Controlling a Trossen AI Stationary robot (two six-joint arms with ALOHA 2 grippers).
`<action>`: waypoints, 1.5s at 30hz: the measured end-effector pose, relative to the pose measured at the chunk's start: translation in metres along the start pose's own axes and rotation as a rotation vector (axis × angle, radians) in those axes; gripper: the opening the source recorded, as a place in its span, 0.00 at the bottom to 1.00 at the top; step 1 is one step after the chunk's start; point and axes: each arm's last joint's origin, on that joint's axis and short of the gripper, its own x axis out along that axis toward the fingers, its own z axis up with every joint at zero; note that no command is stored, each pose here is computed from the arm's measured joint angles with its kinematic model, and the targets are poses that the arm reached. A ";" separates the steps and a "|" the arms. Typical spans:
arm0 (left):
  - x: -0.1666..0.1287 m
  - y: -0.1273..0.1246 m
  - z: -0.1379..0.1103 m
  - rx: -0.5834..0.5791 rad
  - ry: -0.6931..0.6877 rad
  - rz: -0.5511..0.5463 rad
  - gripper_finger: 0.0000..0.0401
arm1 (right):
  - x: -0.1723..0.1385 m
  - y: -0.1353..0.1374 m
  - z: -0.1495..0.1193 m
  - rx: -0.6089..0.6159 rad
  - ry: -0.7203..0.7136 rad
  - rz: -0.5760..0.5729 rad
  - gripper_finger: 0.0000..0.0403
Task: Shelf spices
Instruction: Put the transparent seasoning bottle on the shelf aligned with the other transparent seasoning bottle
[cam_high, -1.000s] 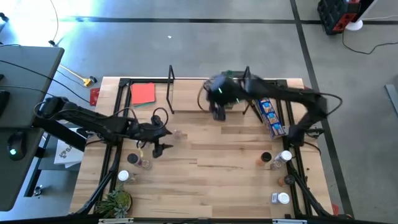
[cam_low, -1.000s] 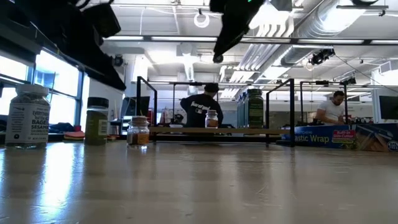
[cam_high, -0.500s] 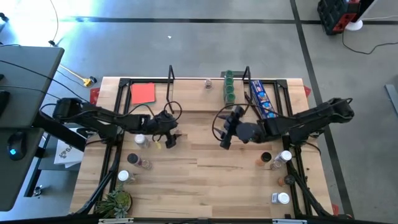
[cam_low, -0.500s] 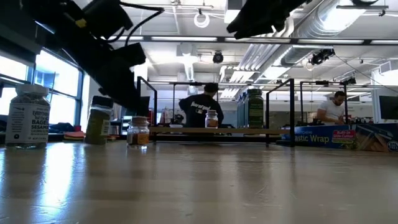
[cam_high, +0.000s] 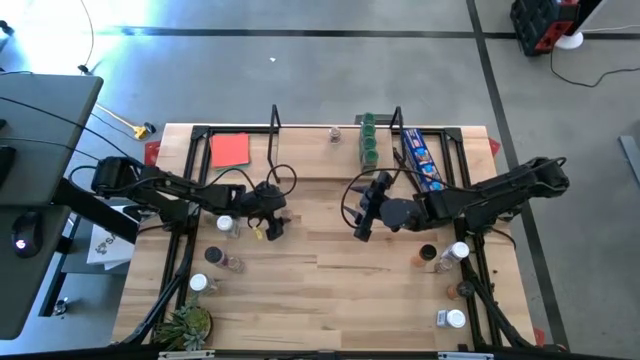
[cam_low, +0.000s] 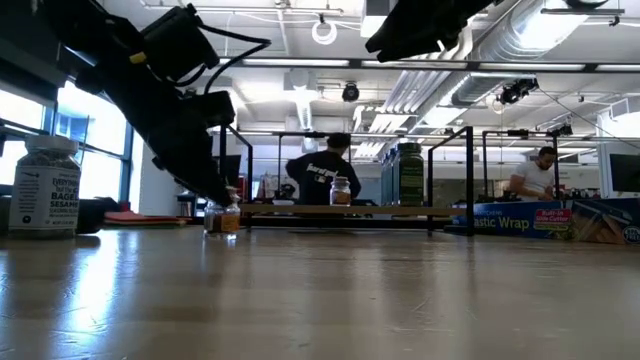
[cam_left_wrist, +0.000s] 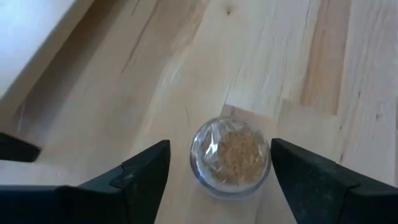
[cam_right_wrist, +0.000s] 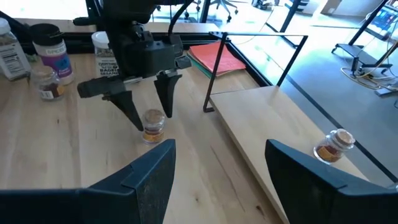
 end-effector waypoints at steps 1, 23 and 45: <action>0.000 0.000 0.001 -0.001 -0.005 0.000 0.66 | 0.000 0.000 0.000 0.000 0.000 0.000 0.60; -0.017 -0.001 0.124 0.076 -0.271 -0.059 0.41 | -0.064 -0.006 0.020 0.070 -0.176 -0.108 0.60; 0.090 0.102 0.202 0.019 -0.059 0.129 0.43 | -0.065 -0.004 0.015 0.104 -0.153 -0.127 0.60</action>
